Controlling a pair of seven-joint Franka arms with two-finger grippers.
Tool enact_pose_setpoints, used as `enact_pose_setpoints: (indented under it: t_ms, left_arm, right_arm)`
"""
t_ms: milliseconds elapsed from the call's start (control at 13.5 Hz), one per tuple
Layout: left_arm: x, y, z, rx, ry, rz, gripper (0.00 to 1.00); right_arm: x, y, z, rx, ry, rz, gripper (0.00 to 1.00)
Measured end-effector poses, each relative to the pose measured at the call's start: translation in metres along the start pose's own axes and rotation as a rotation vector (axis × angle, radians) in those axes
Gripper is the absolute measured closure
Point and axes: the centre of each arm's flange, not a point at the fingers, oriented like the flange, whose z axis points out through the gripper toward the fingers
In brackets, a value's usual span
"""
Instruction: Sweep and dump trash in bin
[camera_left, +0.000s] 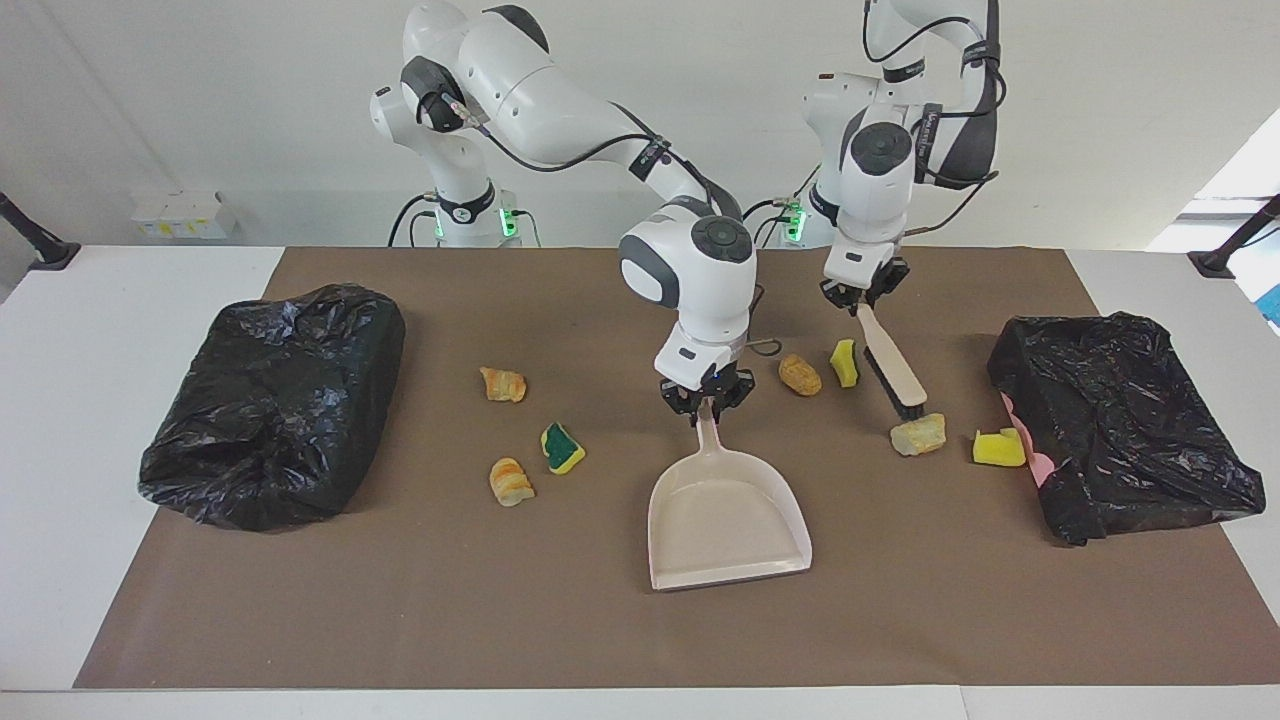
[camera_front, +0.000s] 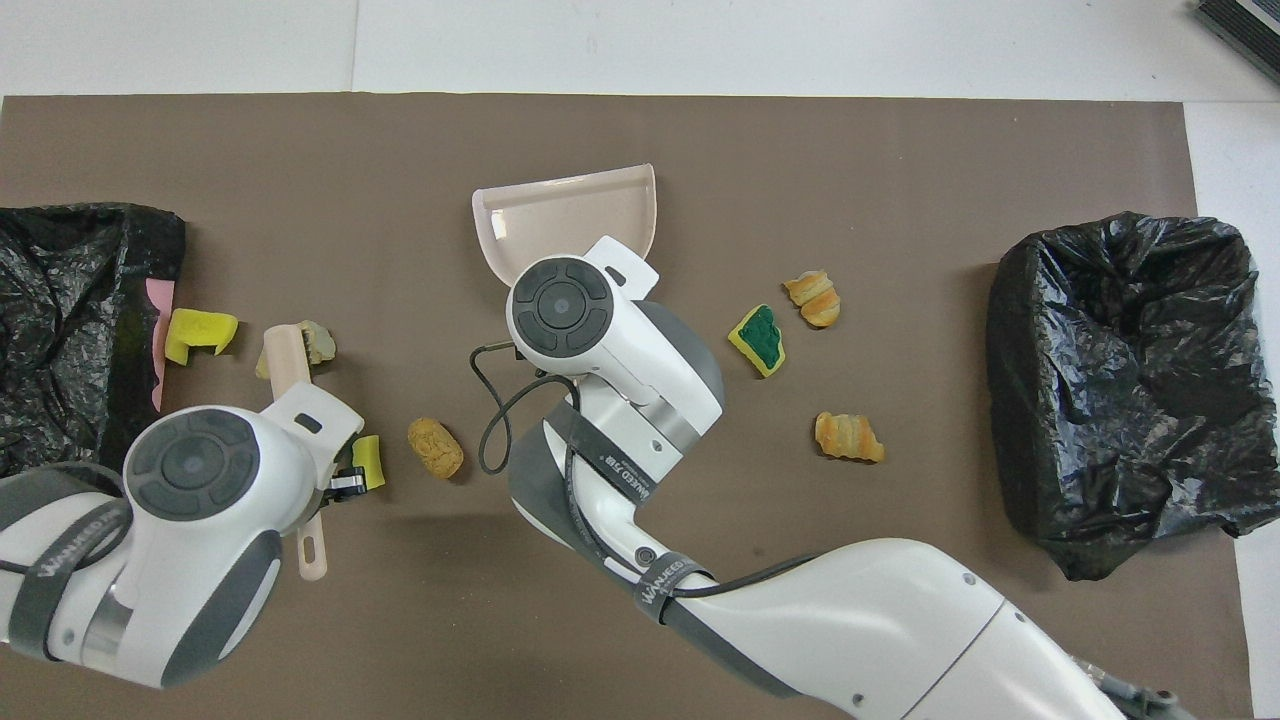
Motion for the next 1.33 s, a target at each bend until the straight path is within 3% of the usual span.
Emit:
enact_pose_setpoints:
  t_ms: [444, 961, 1109, 1331]
  left_arm:
    - [0.086, -0.092, 0.022, 0.117, 0.002, 0.135, 0.74]
    - [0.103, -0.107, 0.060, 0.170, -0.015, 0.164, 0.74]
    - [0.097, -0.095, 0.065, 0.151, -0.030, 0.174, 0.74]
    - [0.081, -0.038, 0.054, -0.002, -0.058, 0.169, 0.74]
  right_arm:
    - [0.015, 0.069, -0.056, -0.039, -0.035, -0.217, 0.68]
    - [-0.001, 0.155, -0.096, -0.045, -0.173, -0.683, 0.68]
    - [-0.006, 0.170, -0.106, -0.040, -0.224, -0.809, 0.68]
    - [-0.008, 0.185, -0.106, -0.013, -0.267, -1.017, 0.68]
